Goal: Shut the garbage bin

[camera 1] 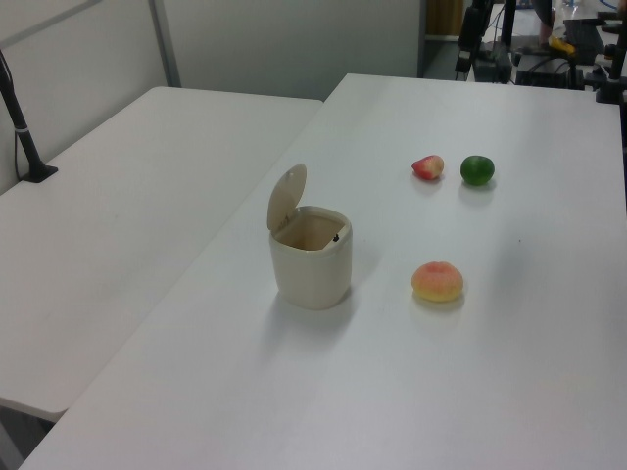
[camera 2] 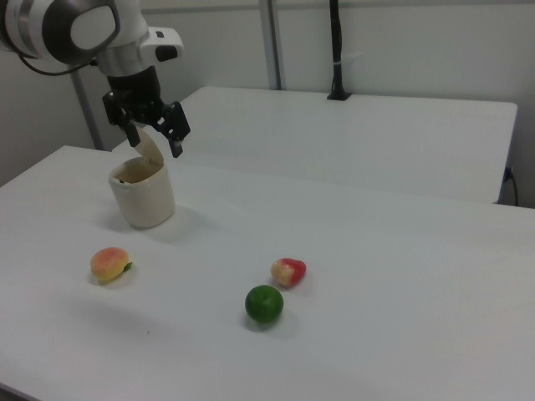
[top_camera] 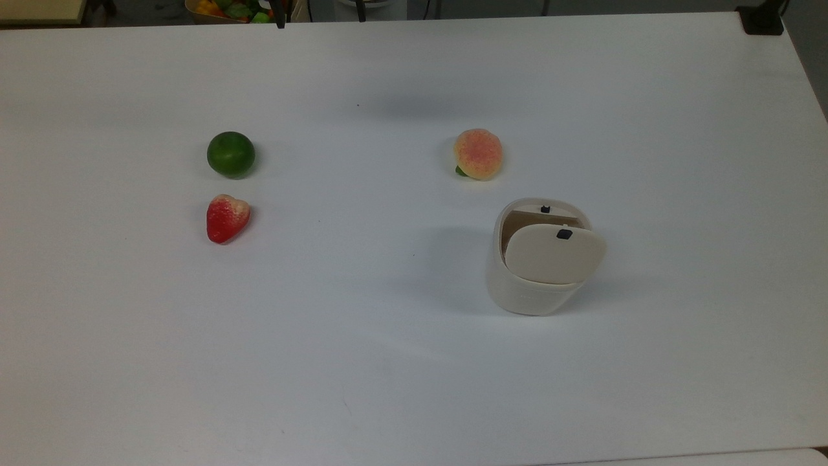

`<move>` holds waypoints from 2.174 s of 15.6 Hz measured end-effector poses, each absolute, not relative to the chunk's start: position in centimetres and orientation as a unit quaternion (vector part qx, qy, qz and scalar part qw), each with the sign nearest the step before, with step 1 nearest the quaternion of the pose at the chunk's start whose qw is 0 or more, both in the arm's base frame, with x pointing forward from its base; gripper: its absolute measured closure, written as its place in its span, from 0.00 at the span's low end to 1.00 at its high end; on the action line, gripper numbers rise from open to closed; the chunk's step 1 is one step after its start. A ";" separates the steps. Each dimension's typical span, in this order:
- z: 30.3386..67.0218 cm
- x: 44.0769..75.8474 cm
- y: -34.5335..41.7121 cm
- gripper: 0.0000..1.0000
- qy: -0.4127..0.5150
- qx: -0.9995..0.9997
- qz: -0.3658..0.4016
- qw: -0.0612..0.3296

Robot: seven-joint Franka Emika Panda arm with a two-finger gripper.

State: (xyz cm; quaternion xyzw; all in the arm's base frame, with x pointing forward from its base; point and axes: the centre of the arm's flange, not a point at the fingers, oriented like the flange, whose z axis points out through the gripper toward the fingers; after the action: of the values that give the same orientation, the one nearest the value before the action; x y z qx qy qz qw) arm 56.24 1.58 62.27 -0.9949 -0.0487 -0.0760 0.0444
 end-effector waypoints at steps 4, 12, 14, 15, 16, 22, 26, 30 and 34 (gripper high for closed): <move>62.3 56.3 1.6 0.00 -0.049 -0.995 -0.076 0.044; 62.2 56.3 1.6 0.00 -0.049 -0.995 -0.076 0.044; 62.1 56.3 1.6 0.00 -0.049 -0.995 -0.075 0.044; 62.1 56.3 1.6 0.00 -0.050 -0.995 -0.074 0.044; 62.1 56.3 1.6 0.00 -0.050 -0.995 -0.074 0.044; 62.0 56.3 2.1 0.27 -0.072 -0.994 -0.074 0.043; 61.8 56.4 2.3 0.73 -0.082 -0.993 -0.073 0.043; 61.7 56.4 2.4 0.99 -0.083 -0.993 -0.072 0.043; 61.3 56.5 2.9 0.99 -0.087 -0.993 -0.068 0.044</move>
State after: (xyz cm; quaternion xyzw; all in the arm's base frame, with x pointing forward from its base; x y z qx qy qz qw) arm 56.55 2.94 61.34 -0.9929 -0.0872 -0.0682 0.0437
